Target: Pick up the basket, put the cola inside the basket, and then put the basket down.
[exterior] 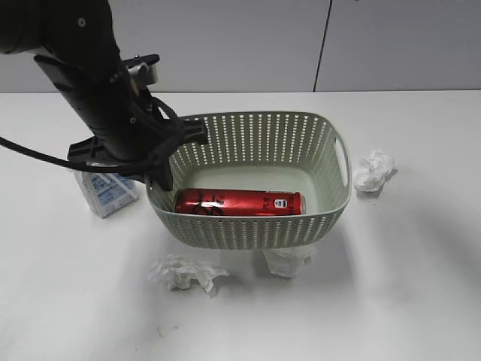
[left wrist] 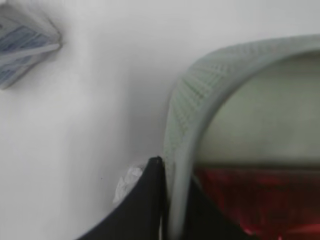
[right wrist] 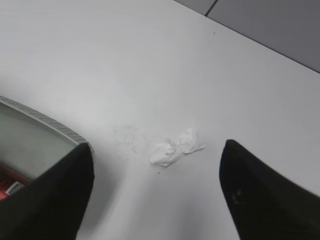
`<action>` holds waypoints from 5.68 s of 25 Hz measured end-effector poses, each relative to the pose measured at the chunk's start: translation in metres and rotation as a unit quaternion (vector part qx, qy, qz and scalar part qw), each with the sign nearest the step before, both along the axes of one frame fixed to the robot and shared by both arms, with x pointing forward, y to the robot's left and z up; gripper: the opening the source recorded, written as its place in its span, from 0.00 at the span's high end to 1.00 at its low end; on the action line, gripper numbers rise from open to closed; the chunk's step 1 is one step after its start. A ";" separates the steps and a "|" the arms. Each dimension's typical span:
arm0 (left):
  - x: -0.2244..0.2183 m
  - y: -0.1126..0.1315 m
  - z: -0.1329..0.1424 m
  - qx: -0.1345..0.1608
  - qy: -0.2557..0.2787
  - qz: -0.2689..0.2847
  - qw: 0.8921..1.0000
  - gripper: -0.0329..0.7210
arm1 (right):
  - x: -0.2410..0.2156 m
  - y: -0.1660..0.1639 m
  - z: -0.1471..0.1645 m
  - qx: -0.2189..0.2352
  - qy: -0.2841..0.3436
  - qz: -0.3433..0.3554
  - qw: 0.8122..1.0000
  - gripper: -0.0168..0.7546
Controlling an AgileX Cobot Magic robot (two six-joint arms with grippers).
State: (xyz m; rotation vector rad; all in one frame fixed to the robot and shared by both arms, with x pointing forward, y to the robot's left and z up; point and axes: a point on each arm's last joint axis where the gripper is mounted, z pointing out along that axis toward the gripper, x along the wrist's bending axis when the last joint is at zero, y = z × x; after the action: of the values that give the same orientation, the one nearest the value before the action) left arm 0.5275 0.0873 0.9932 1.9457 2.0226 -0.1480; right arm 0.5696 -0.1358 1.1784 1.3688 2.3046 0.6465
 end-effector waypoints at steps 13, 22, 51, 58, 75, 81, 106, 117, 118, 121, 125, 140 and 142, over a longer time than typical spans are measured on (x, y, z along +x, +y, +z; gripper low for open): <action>0.038 -0.007 0.002 0.004 0.014 0.012 1.000 0.95 | -0.109 -0.073 0.001 -0.038 -0.012 -0.026 0.999 0.21; 0.073 -0.010 -0.016 0.019 0.020 -0.014 1.000 0.95 | -0.186 -0.108 -0.063 -0.031 -0.029 -0.015 0.999 0.21; 0.106 -0.023 -0.052 0.009 0.003 -0.007 1.000 0.51 | -0.331 -0.176 -0.123 0.093 -0.249 -0.035 0.963 0.22; 0.103 -0.023 -0.045 0.007 0.005 -0.029 1.000 0.07 | -0.331 -0.176 -0.123 0.093 -0.249 -0.035 0.963 0.22; 0.093 0.042 0.085 0.059 -0.167 -0.046 0.983 0.10 | -0.333 -0.176 -0.123 0.066 -0.258 -0.140 0.954 0.22; 0.084 0.083 0.110 0.158 -0.177 -0.075 0.969 0.11 | -0.334 -0.176 -0.123 0.054 -0.260 -0.182 0.947 0.22; -0.045 0.187 0.148 0.157 -0.144 -0.017 0.977 0.32 | -0.334 -0.176 -0.123 0.053 -0.260 -0.184 0.946 0.22; -0.176 0.204 0.092 0.161 -0.154 -0.023 0.975 0.13 | -0.334 -0.176 -0.123 0.053 -0.260 -0.184 0.946 0.22; -0.186 0.205 0.087 0.160 -0.164 -0.021 0.973 0.13 | -0.334 -0.176 -0.123 0.053 -0.260 -0.184 0.946 0.22; -0.211 0.209 0.068 0.157 -0.193 -0.016 0.968 0.13 | -0.334 -0.176 -0.123 0.053 -0.260 -0.184 0.946 0.22; -0.241 0.212 0.056 0.150 -0.256 -0.006 0.955 0.13 | -0.334 -0.176 -0.123 0.053 -0.260 -0.184 0.946 0.22; -0.292 0.220 0.053 0.134 -0.434 0.029 0.891 0.20 | -0.335 -0.176 -0.123 0.053 -0.261 -0.184 0.946 0.22; -0.292 0.220 0.053 0.134 -0.434 0.029 0.891 0.20 | -0.335 -0.176 -0.123 0.053 -0.261 -0.184 0.946 0.22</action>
State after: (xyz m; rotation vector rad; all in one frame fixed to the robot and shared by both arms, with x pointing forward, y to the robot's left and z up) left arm 0.2358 0.3073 1.0464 1.6262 1.5113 0.9005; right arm 0.2351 -0.3118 1.0559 1.4147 1.5720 0.8897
